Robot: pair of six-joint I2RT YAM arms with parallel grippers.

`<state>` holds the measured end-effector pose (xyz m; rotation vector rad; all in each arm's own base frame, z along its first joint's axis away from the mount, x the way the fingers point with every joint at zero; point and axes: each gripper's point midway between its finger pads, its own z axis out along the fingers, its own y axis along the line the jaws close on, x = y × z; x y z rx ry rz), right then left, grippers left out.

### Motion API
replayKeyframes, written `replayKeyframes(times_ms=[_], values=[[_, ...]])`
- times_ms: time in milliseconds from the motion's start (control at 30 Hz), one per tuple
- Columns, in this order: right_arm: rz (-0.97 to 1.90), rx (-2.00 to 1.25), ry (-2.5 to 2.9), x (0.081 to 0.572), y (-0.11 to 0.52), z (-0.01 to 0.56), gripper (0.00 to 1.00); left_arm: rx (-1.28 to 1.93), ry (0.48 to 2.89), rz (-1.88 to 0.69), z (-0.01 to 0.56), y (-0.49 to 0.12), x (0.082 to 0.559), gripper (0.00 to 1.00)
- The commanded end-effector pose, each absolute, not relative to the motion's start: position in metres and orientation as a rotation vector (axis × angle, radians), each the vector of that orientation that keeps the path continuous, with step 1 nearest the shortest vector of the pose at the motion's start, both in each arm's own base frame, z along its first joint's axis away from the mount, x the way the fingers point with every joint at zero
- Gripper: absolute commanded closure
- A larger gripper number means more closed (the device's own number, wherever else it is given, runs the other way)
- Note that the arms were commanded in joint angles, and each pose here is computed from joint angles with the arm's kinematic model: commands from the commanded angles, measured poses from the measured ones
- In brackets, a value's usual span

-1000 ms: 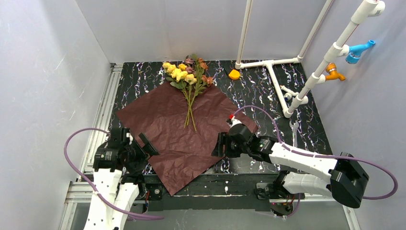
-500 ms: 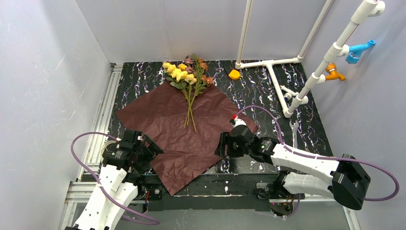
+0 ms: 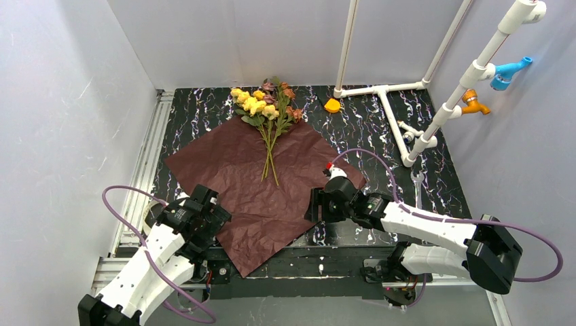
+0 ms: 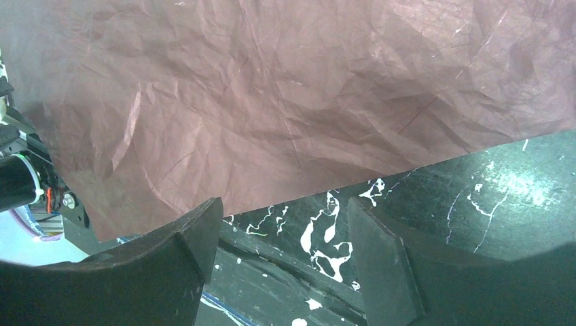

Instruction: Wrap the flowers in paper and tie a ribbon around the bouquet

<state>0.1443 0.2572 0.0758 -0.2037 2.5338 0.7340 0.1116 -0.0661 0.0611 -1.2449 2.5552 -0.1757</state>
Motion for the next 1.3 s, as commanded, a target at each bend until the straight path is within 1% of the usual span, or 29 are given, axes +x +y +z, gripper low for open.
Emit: replayKeyframes(times_ms=[0, 100, 167, 200, 233, 333, 500, 633, 800, 1000, 1267], values=[[0.748, -0.230, 2.476, 0.154, 0.266, 0.097, 0.23, -1.327, 2.572, 0.100, 0.040, -0.034, 0.076, 0.19], [0.734, -0.230, 2.476, 0.154, 0.262, 0.097, 0.23, -1.351, 2.559, 0.098, 0.028, -0.034, 0.076, 0.19], [0.726, -0.229, 2.477, 0.153, 0.260, 0.097, 0.23, -1.360, 2.562, 0.143, 0.016, -0.029, 0.071, 0.19], [0.721, -0.231, 2.477, 0.153, 0.259, 0.097, 0.23, -1.361, 2.558, 0.160, 0.013, -0.027, 0.070, 0.23], [0.713, -0.229, 2.478, 0.154, 0.257, 0.096, 0.23, -1.343, 2.546, 0.155, 0.013, -0.026, 0.073, 0.23], [0.697, -0.230, 2.488, 0.153, 0.255, 0.093, 0.23, -1.324, 2.489, 0.089, 0.012, -0.026, 0.082, 0.24], [0.672, -0.230, 2.495, 0.154, 0.252, 0.089, 0.23, -1.327, 2.427, 0.010, 0.010, -0.027, 0.090, 0.33], [0.658, -0.228, 2.499, 0.157, 0.252, 0.089, 0.23, -1.289, 2.420, -0.059, 0.009, -0.035, 0.100, 0.35], [0.637, -0.238, 2.495, 0.159, 0.251, 0.092, 0.23, -1.236, 2.423, -0.136, 0.017, -0.045, 0.112, 0.31], [0.619, -0.236, 2.508, 0.158, 0.248, 0.088, 0.23, -1.175, 2.425, -0.225, 0.037, -0.054, 0.119, 0.24], [0.613, -0.229, 2.521, 0.157, 0.247, 0.084, 0.23, -1.143, 2.410, -0.278, 0.051, -0.058, 0.121, 0.22]])
